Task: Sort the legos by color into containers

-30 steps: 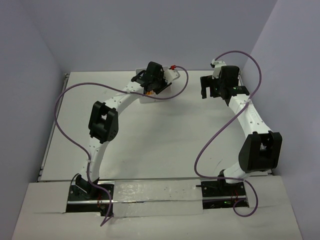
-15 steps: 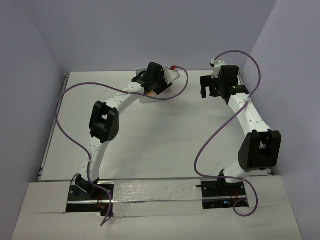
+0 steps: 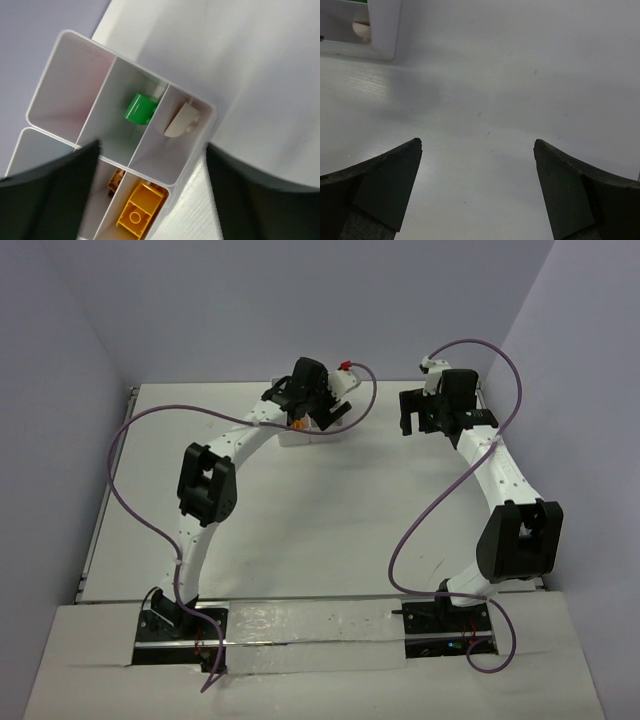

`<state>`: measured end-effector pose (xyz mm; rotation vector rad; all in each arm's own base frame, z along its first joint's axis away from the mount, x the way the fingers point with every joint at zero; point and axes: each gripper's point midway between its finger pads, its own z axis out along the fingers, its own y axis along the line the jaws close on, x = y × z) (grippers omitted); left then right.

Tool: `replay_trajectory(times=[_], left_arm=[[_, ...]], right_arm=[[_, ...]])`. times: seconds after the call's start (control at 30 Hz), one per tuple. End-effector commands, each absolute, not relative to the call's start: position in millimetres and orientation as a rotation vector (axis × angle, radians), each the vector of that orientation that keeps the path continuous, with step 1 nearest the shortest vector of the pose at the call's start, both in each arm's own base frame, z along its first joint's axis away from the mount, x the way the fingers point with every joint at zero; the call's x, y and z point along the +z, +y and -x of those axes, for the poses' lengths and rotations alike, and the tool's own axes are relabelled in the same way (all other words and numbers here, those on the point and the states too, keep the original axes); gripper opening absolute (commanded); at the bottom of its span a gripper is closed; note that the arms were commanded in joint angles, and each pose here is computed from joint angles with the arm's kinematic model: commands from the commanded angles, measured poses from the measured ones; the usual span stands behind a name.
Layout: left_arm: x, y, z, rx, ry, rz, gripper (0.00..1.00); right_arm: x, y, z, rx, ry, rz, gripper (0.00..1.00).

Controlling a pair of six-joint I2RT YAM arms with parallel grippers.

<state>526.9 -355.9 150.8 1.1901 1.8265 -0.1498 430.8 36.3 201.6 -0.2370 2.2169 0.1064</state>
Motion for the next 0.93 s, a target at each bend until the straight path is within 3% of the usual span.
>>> replay_trajectory(times=[0.0, 0.1, 0.3, 0.63, 0.9], left_arm=[[330, -357, -501, -0.308, 1.589, -0.949, 0.99], [352, -330, -489, -0.346, 1.658, -0.839, 0.99], [311, -202, -487, -0.594, 2.051, -0.466, 0.99], [229, -17, -471, -0.247, 2.264, 0.003, 0.99], [225, 4, -479, -0.226, 2.242, 0.118, 0.99]], right_arm=[[234, 44, -440, 0.158, 2.130, 0.229, 1.00], [242, 56, -440, 0.201, 2.104, 0.243, 1.00], [259, 68, -451, 0.252, 2.071, 0.204, 1.00], [252, 63, -467, 0.220, 2.095, 0.132, 1.00], [250, 59, -470, 0.193, 2.098, 0.125, 1.00]])
